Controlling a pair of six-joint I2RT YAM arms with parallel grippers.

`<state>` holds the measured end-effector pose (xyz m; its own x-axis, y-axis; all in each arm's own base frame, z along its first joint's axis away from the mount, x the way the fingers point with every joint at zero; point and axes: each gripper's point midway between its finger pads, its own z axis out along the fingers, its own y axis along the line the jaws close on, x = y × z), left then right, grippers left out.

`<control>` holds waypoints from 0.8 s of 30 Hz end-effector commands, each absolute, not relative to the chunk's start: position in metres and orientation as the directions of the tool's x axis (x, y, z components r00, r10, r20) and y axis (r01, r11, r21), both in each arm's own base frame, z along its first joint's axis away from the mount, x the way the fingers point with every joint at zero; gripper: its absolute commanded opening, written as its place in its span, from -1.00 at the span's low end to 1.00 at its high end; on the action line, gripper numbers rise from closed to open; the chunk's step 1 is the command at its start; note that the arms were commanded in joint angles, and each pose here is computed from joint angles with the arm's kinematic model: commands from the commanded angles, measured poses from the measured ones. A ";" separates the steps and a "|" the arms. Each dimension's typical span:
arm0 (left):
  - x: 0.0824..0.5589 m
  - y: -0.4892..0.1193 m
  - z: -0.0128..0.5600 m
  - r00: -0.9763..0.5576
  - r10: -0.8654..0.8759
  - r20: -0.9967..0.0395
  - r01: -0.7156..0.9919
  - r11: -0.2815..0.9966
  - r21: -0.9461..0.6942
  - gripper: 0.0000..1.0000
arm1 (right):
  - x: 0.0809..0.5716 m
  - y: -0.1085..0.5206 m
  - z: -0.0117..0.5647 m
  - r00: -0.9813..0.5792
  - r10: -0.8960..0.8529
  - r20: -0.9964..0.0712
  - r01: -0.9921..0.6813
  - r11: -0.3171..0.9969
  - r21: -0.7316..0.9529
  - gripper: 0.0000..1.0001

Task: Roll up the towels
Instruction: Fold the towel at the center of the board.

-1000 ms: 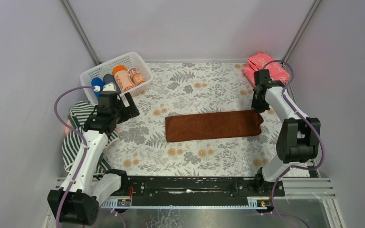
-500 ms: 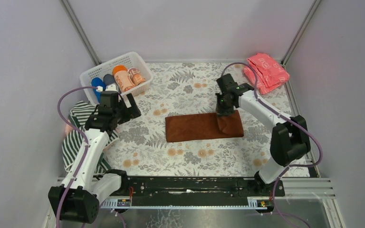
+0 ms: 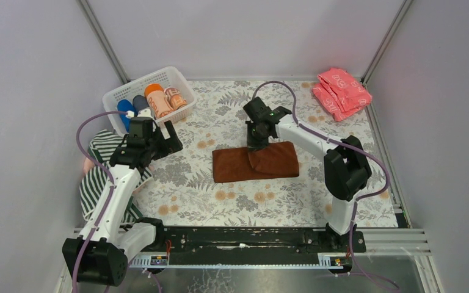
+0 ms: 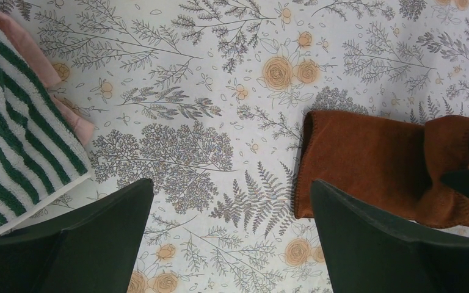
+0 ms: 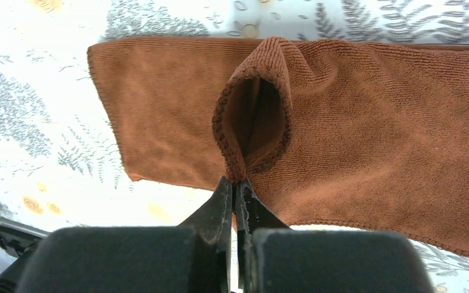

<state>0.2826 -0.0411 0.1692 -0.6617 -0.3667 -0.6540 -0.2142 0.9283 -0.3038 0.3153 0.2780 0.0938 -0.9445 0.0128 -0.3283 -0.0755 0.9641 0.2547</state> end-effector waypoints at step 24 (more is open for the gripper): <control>0.290 -0.045 0.166 -0.670 -0.349 -0.656 -0.172 0.932 -0.320 1.00 | 0.304 0.384 0.101 -0.939 0.020 -0.343 -0.133 0.899 0.417 -1.00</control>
